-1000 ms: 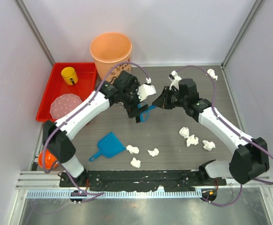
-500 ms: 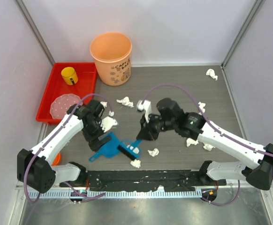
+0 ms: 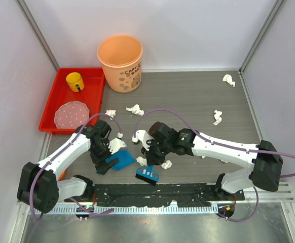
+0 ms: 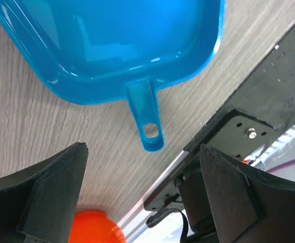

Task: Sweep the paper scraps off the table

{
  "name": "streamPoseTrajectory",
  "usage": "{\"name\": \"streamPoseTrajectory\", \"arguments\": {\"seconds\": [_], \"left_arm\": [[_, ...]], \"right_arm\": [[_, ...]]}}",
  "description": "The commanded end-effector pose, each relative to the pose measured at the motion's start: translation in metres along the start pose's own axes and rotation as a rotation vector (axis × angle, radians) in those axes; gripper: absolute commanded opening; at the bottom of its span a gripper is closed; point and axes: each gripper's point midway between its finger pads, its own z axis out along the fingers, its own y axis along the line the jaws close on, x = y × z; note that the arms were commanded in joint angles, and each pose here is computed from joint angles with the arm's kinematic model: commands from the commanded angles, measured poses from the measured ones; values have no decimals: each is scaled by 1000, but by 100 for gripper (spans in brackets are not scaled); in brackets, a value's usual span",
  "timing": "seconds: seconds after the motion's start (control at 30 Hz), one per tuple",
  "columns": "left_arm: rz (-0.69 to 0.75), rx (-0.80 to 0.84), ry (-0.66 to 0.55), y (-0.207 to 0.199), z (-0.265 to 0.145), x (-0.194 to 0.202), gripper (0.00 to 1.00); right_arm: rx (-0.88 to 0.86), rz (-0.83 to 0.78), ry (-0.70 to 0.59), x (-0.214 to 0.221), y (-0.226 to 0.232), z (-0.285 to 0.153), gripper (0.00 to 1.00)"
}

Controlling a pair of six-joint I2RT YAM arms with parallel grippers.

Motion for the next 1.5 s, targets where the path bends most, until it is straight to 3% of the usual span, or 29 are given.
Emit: {"name": "streamPoseTrajectory", "arguments": {"seconds": [0.0, 0.1, 0.33, 0.57, 0.67, 0.73, 0.93, 1.03, 1.17, 1.3, 1.47], "left_arm": [[-31, -56, -15, 18, 16, -9, 94], [-41, -112, 13, 35, 26, -9, 92], [-47, -50, 16, 32, 43, -14, 87], [-31, 28, 40, 18, 45, -9, 79], [-20, 32, 66, 19, 46, -6, 63], [-10, 25, 85, 21, 46, -4, 54], [27, -35, 22, 35, 30, -23, 0], [45, -27, 4, 35, 16, -37, 0], [85, -55, 88, 37, 15, -42, 0], [123, -83, 179, 46, 30, -51, 0], [134, -125, 215, 55, 34, -67, 0]], "right_arm": [[251, -29, -7, -11, -48, 0, 1], [343, 1, -33, -20, -67, -9, 1], [556, 144, -112, -25, -111, -47, 1], [415, 191, -290, -62, -73, -77, 1], [451, 237, -329, -70, -69, -101, 1], [570, 294, -346, -67, -83, -119, 1], [883, 530, -267, -20, -129, -163, 1], [991, 638, -251, 4, -141, -171, 1], [1088, 709, -158, 35, -148, -166, 1], [960, 743, -163, 34, -145, -128, 1], [836, 778, -272, 11, -150, -92, 1]]}}
